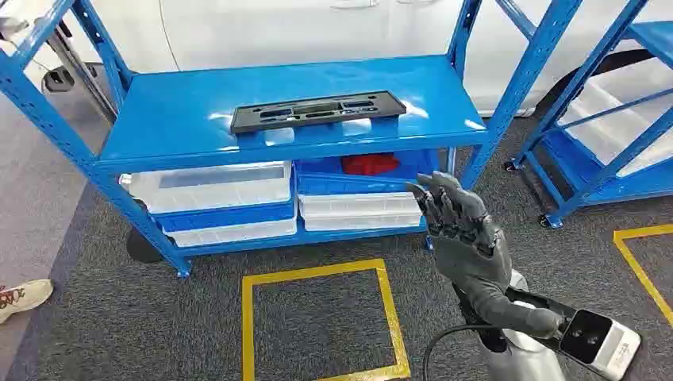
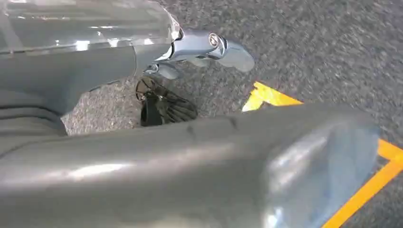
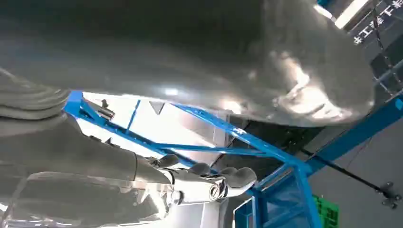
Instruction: Take the parts from the cabinet and place them on the table.
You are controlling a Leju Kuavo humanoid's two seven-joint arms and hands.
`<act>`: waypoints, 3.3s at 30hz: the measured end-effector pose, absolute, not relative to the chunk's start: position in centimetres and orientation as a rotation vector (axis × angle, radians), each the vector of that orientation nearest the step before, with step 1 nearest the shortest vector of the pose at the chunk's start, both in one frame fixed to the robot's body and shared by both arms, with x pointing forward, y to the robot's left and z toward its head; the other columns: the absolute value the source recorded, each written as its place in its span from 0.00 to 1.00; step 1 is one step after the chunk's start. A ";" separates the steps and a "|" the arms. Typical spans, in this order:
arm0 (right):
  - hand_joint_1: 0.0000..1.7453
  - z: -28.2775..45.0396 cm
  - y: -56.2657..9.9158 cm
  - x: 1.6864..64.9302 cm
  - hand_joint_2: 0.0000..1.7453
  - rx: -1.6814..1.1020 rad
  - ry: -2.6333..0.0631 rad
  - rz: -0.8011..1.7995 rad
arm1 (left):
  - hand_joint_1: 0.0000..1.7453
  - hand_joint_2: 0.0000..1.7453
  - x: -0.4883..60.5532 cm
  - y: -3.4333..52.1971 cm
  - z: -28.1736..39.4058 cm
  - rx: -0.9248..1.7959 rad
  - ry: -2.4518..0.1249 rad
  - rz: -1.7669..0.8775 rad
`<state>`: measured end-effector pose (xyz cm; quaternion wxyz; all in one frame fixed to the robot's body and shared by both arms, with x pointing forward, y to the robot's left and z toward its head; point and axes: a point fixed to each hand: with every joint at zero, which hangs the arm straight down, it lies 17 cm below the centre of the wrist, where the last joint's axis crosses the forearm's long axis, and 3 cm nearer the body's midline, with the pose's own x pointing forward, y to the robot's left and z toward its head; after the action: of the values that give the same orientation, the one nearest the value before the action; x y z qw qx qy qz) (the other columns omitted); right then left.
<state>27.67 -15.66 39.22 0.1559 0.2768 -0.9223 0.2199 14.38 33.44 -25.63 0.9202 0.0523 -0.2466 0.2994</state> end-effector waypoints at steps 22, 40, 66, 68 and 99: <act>0.00 35.9 -15.1 29.4 0.00 0.760 -2.534 0.623 | 0.00 0.00 14.1 33.2 -25.8 0.107 -0.495 0.632; 0.00 34.3 -15.4 29.2 0.00 0.745 -2.491 0.610 | 0.00 0.00 13.9 33.1 -25.9 0.109 -0.472 0.626; 0.00 31.8 -14.4 31.1 0.00 0.709 -2.420 0.622 | 0.00 0.00 14.5 32.5 -25.7 0.089 -0.496 0.601; 0.00 31.8 -13.7 31.2 0.00 0.727 -2.415 0.628 | 0.00 0.00 14.6 32.7 -25.7 0.092 -0.499 0.600; 0.00 23.2 -6.3 40.5 1.00 -0.397 -2.333 1.150 | 0.00 0.00 12.2 31.8 -26.8 0.133 -0.385 0.487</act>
<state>40.49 -6.32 23.18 0.2524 -0.1458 -0.8580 0.4230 12.24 31.81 -26.75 0.9500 0.0653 -0.1893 0.2395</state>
